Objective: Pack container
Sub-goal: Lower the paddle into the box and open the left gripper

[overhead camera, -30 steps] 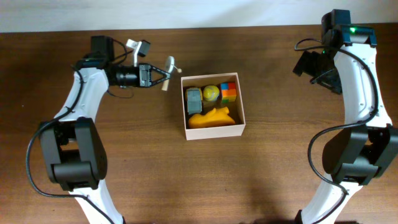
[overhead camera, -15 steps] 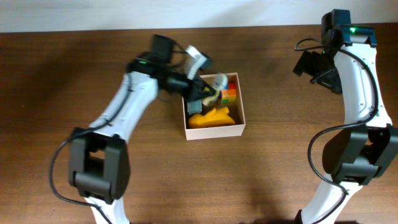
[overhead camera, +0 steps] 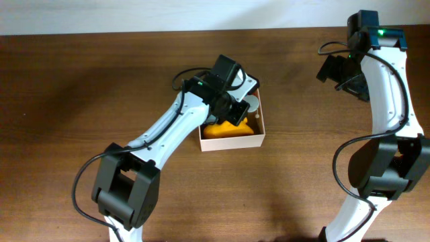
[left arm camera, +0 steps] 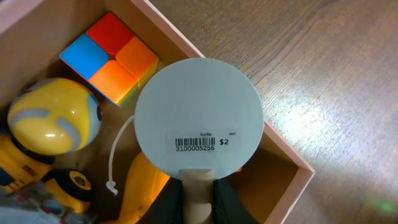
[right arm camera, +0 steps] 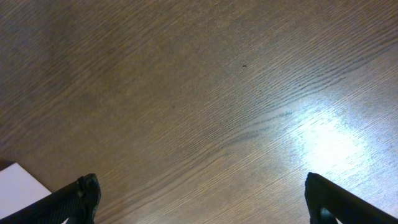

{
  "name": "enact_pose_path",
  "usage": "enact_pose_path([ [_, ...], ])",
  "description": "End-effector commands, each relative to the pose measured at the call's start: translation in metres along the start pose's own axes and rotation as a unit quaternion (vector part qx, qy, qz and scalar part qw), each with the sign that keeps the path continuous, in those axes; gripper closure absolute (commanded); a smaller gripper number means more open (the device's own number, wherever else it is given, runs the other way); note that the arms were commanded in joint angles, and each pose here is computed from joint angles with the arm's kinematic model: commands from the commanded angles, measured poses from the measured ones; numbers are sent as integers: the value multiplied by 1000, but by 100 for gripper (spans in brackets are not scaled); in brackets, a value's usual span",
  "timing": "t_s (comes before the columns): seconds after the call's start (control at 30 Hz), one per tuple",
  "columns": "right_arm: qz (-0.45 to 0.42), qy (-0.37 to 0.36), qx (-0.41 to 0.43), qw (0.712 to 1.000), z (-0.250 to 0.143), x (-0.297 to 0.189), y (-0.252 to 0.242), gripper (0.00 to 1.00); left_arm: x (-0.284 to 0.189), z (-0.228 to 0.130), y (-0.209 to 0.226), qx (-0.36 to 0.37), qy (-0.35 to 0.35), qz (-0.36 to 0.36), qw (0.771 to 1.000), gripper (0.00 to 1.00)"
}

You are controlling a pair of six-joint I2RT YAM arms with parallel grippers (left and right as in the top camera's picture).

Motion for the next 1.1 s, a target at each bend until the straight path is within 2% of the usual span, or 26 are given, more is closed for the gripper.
enact_pose_path([
  [0.0,-6,-3,7,1000,1,1,-2,1,-11,12,-5,-7,-14,24,1000,97],
  [0.23,-6,-3,7,1000,1,1,-2,1,-10,8,-8,-8,-5,24,1000,97],
  [0.47,-6,-3,7,1000,1,1,-2,1,-10,-5,-11,-63,24,19,998,97],
  [0.73,-6,-3,7,1000,1,1,-2,1,-10,-5,-19,-62,26,-2,998,96],
  [0.8,-6,-3,7,1000,1,1,-2,1,-9,-4,-22,-60,26,-7,998,86],
  [0.87,-6,-3,7,1000,1,1,-2,1,-8,-4,-26,-56,25,-8,998,80],
  [0.97,-6,-3,7,1000,1,1,-2,1,-6,-2,-33,-48,25,-12,998,56],
  [1.0,-6,-3,7,1000,1,1,-2,1,-5,-2,-36,-45,25,-13,999,41],
  [1.07,-6,-3,7,1000,1,1,-2,1,-4,-1,-41,-39,26,-16,999,20],
])
Point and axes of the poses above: each gripper's point midway between its finger pads, its own x axis out along the fingers, its own y axis along the line the jaws close on, z = x × y, the point moved 3 cm from there along -x, back along the fingers, and after that the axes turned 10 degrees about x, right-handed, at the moved point
